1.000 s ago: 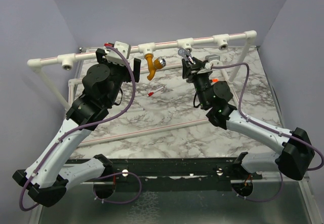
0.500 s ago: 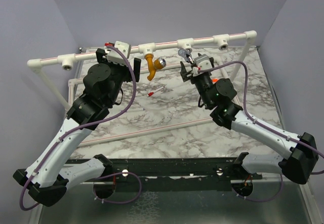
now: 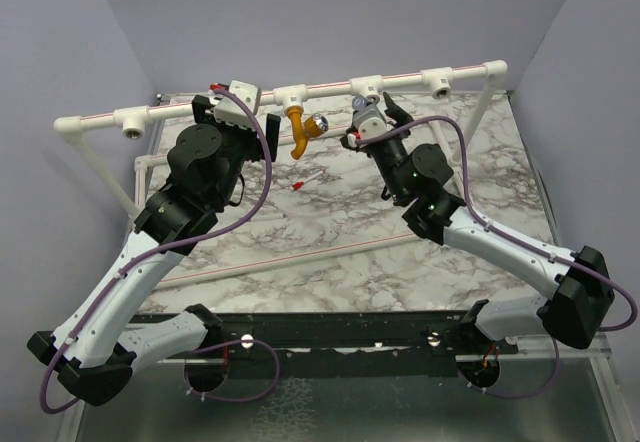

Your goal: Install the water faucets

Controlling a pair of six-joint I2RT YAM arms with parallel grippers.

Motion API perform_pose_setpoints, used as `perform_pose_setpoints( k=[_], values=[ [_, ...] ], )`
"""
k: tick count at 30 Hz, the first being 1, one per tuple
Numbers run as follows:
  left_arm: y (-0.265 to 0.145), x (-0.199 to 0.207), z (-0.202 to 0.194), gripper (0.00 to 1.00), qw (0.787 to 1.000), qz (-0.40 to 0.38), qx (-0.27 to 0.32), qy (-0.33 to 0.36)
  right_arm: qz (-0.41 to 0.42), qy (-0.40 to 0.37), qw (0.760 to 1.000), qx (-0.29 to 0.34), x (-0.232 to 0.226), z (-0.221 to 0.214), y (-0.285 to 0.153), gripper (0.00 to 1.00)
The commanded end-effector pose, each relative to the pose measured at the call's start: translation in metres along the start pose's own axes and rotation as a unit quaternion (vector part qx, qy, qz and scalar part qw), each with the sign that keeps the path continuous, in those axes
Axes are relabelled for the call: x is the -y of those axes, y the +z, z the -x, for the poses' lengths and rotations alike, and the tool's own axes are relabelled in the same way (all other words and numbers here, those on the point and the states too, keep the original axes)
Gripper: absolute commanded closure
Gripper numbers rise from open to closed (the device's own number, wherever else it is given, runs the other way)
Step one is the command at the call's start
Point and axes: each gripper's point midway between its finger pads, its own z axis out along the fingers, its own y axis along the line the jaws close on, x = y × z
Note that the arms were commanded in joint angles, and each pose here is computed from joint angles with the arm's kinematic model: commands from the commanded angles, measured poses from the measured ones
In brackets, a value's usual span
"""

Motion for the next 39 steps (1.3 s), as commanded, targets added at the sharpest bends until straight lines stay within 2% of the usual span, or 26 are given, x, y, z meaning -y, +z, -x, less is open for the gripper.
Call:
perform_pose_setpoints(
  k=[1, 8, 11, 15, 17, 18, 23, 30, 34, 39],
  values=[
    [-0.002, -0.004, 0.006, 0.1, 1.0, 0.009, 0.008, 0.001, -0.012, -0.012, 0.999, 0.038, 0.01, 0.025, 0.011, 0.34],
    [-0.004, -0.006, 0.005, 0.1, 1.0, 0.013, 0.009, 0.004, -0.014, -0.005, 0.998, 0.056, 0.012, 0.036, 0.017, 0.43],
    [-0.004, -0.006, 0.005, 0.1, 1.0, 0.014, 0.01, 0.004, -0.014, -0.001, 0.998, 0.061, 0.012, 0.039, 0.018, 0.51],
    [-0.004, -0.006, 0.005, 0.1, 1.0, 0.014, 0.011, 0.005, -0.016, 0.017, 0.998, 0.061, 0.011, 0.038, 0.018, 0.75],
    [-0.005, -0.007, 0.005, 0.1, 1.0, 0.014, 0.012, 0.004, -0.025, 0.039, 0.997, 0.064, 0.014, 0.039, 0.016, 0.97],
    [-0.005, -0.007, 0.005, 0.1, 1.0, 0.014, 0.011, 0.005, -0.03, 0.054, 0.996, 0.067, 0.015, 0.039, 0.014, 0.99],
    [-0.005, -0.007, 0.005, 0.1, 1.0, 0.014, 0.011, 0.004, -0.065, 0.156, 0.983, 0.066, 0.024, 0.037, 0.009, 0.99],
    [-0.007, -0.008, 0.006, 0.1, 1.0, 0.014, 0.014, 0.002, -0.112, 0.285, 0.95, 0.054, 0.034, 0.027, 0.005, 1.0],
    [-0.009, -0.009, 0.008, 0.1, 1.0, 0.014, 0.017, 0.0, -0.119, 0.312, 0.941, 0.053, 0.037, 0.024, 0.005, 1.0],
    [-0.01, -0.009, 0.007, 0.1, 1.0, 0.013, 0.019, 0.0, -0.111, 0.303, 0.945, 0.05, 0.035, 0.025, 0.006, 0.99]
  ],
)
